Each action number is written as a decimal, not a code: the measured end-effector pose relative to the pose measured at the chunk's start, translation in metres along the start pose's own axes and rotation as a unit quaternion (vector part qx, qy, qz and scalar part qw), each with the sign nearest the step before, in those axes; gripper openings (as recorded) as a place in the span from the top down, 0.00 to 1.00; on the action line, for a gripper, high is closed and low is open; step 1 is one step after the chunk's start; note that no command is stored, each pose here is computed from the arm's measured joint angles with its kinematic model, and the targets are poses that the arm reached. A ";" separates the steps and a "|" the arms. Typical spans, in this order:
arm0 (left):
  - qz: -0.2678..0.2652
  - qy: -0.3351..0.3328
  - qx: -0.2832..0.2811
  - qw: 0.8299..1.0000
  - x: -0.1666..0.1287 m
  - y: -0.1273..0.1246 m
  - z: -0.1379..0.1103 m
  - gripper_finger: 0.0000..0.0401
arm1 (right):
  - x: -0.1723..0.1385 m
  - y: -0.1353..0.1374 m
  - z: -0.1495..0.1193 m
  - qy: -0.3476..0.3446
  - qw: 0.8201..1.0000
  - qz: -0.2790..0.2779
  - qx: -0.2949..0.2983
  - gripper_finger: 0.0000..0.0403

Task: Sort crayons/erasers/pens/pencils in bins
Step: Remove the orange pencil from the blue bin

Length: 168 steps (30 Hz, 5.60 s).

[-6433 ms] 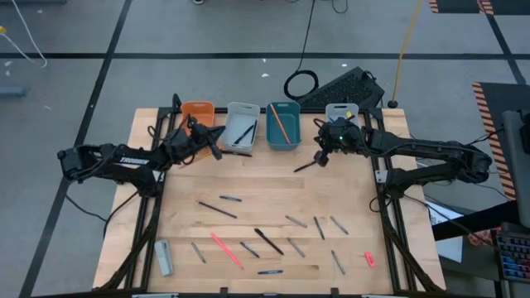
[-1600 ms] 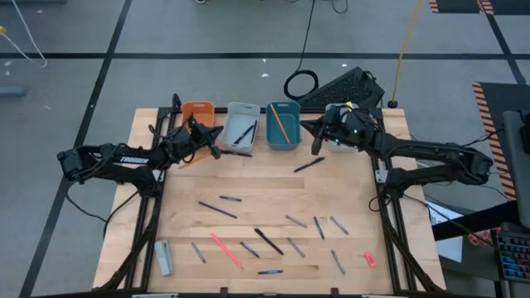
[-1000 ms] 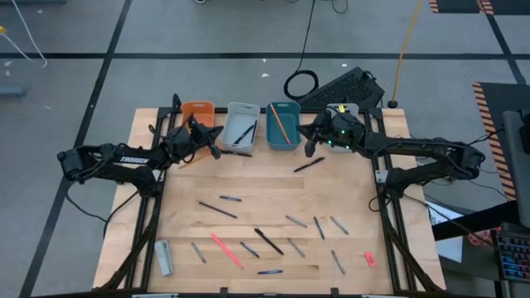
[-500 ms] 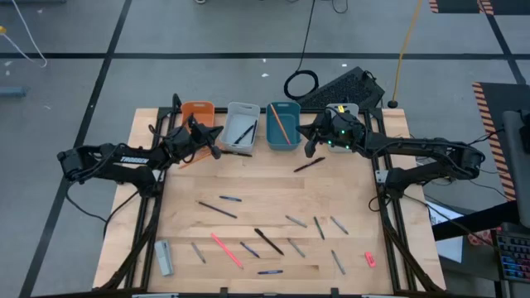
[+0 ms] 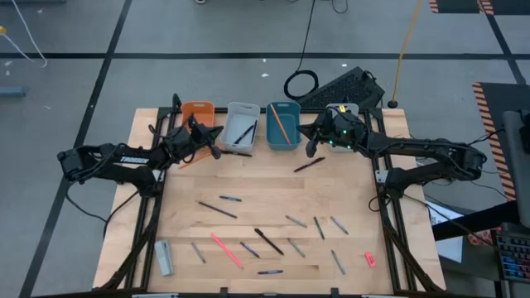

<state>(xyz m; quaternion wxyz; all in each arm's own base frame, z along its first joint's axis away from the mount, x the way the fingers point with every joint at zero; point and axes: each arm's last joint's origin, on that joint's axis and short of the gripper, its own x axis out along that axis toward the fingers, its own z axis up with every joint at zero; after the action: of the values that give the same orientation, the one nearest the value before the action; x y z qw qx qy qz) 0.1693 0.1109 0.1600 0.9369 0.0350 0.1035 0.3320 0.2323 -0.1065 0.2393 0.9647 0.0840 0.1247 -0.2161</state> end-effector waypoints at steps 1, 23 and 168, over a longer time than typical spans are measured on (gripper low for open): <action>0.000 0.000 -0.003 1.000 0.000 0.000 0.000 0.96 | -0.001 0.000 0.001 -0.003 1.000 0.000 0.000 1.00; -0.004 0.000 -0.005 1.000 0.000 0.000 0.000 0.96 | -0.004 0.014 0.001 -0.004 0.999 0.028 -0.016 1.00; -0.019 -0.051 0.028 0.998 0.000 0.000 0.009 0.96 | 0.150 -0.067 -0.059 0.203 0.962 -0.123 0.133 0.62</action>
<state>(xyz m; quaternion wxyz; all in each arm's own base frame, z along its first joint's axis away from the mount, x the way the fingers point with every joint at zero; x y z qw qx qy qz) 0.1713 0.1103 0.1692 0.9459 0.0758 0.0656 0.3087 0.3225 -0.2133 0.1344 0.8650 0.2378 0.2978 -0.3265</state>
